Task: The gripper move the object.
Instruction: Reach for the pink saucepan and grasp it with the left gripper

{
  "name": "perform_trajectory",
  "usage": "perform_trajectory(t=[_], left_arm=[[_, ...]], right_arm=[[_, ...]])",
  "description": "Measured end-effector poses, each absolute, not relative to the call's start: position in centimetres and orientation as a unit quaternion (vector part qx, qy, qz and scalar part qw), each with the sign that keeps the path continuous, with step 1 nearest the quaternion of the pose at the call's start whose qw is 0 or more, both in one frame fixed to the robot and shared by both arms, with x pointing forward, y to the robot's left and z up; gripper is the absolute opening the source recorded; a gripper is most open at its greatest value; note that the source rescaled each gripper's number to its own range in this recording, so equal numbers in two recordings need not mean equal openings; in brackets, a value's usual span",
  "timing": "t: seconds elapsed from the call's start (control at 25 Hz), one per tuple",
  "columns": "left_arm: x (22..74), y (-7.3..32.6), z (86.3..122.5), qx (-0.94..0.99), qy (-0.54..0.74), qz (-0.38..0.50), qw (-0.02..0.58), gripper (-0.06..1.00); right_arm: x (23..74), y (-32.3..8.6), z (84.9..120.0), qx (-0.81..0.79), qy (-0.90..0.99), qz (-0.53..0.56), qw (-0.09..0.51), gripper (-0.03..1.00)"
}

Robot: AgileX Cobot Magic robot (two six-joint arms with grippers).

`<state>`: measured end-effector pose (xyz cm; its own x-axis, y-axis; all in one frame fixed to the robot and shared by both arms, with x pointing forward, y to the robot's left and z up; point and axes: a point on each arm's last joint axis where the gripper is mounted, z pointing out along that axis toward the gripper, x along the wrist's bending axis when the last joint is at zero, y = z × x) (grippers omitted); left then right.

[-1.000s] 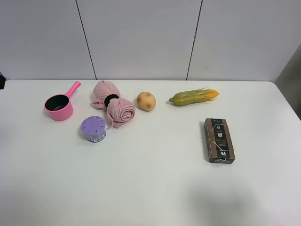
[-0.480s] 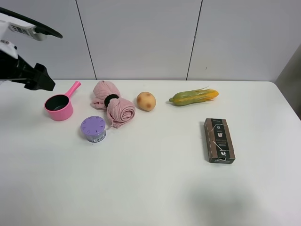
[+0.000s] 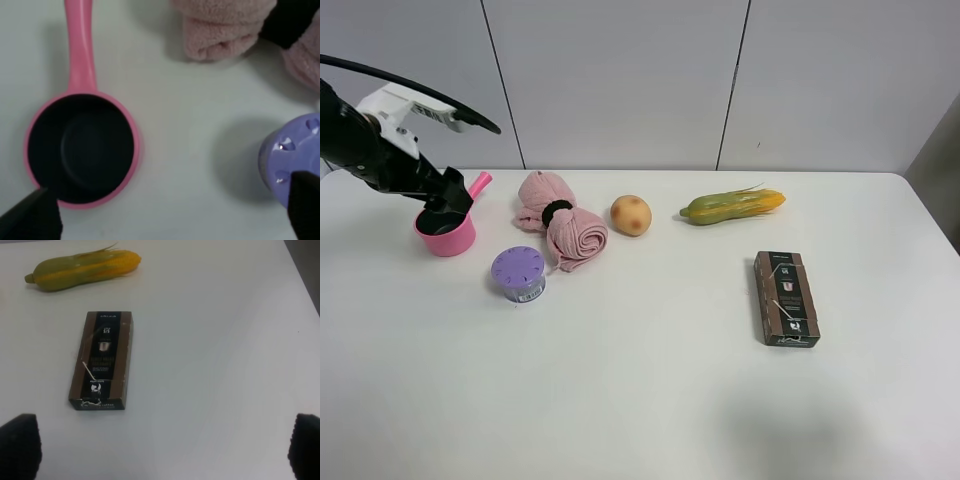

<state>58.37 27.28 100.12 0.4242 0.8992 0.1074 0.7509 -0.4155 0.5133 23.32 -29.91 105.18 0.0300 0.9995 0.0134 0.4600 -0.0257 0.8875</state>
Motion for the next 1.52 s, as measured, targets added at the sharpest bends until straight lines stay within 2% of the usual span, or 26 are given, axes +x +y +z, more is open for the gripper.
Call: perform_trajectory(t=[0.4,1.52], left_arm=[[60.2,27.2,95.2,0.833,0.497,0.169,0.173,0.9],[62.3,27.4,88.6,0.829,0.505,0.18,0.159,0.89]], right_arm=[[23.3,-29.9,105.2,0.616,0.593,0.366,0.369,1.0],[23.3,-29.9,105.2,0.616,0.593,0.366,0.369,1.0]])
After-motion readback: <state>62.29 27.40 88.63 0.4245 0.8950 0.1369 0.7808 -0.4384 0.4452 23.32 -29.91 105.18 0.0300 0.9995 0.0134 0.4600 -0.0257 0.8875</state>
